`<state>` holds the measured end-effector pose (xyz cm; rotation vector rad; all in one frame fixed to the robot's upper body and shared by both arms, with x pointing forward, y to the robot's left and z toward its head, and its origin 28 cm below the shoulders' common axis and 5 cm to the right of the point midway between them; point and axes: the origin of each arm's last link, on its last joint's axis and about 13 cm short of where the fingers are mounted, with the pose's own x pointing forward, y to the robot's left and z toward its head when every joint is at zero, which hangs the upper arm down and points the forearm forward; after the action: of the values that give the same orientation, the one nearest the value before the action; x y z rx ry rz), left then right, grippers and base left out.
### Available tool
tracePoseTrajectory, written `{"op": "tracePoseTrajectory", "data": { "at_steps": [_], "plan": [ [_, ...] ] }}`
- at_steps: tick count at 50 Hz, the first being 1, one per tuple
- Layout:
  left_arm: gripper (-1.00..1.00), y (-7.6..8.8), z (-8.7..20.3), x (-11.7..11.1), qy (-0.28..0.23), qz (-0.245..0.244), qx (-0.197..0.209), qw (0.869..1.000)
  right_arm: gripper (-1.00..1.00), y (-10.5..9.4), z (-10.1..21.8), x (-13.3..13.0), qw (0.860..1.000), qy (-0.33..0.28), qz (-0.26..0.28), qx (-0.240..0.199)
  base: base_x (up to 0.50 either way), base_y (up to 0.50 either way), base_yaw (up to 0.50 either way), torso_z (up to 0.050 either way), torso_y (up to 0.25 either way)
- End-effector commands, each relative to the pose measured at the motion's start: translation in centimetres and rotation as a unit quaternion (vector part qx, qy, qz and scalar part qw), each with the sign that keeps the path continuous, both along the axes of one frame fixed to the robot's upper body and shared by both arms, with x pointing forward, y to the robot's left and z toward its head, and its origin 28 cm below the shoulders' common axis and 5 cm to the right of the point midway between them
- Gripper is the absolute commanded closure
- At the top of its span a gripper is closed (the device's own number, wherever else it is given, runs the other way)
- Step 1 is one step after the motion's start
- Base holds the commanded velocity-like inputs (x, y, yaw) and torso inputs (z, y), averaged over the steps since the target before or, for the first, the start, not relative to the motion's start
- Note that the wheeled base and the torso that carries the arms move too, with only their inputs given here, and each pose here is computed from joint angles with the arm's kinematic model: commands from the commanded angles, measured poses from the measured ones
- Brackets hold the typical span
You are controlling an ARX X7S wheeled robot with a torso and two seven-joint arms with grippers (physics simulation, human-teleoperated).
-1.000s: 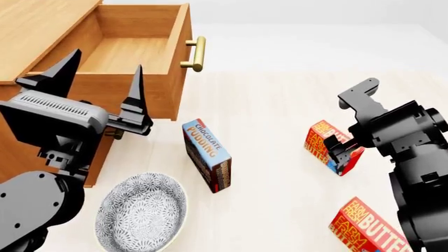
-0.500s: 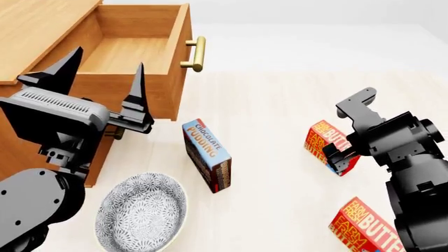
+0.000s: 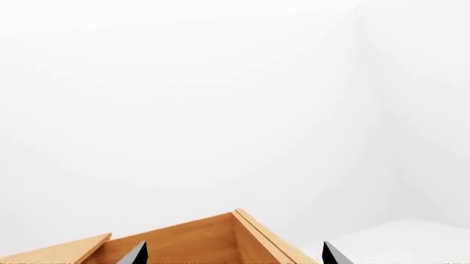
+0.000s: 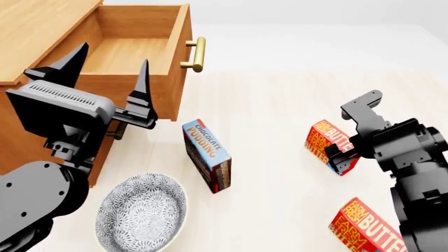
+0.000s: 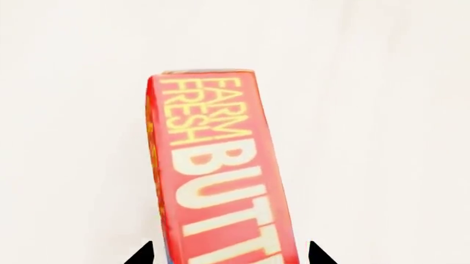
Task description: Put the butter at the front in the top drawer of the cabinet and close it.
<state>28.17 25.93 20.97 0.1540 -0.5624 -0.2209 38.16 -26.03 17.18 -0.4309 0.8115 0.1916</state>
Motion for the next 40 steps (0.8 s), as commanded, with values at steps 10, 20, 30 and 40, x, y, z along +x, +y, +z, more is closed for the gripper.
{"op": "tracePoseTrajectory", "data": {
  "at_steps": [10, 20, 30, 40],
  "plan": [
    [-1.0, -0.1, -0.2, 0.1, 0.005, -0.003, -0.001, 1.0, 1.0, -0.1, -4.2, -1.5, 0.998, 0.041, -0.032, 0.044, 0.0, 0.0, 0.0, -0.002, -0.005],
    [-1.0, -0.2, -0.4, 0.1, 0.005, -0.005, -0.001, 1.0, 1.0, -0.1, -3.7, -1.1, 0.999, 0.019, -0.021, 0.034, 0.0, 0.0, 0.0, -0.004, -0.008],
    [-1.0, -0.3, -0.3, -0.1, 0.003, -0.007, 0.0, 1.0, 1.0, 0.1, 0.5, 0.6, 0.998, -0.054, 0.006, 0.021, 0.0, 0.0, 0.0, -0.002, -0.004],
    [-1.0, -0.1, 0.0, -0.5, -0.001, -0.008, -0.001, 1.0, 1.0, 0.3, 6.7, 0.7, 0.992, -0.124, 0.011, -0.016, 0.0, 0.0, 0.0, 0.0, 0.0]
  ]
}}
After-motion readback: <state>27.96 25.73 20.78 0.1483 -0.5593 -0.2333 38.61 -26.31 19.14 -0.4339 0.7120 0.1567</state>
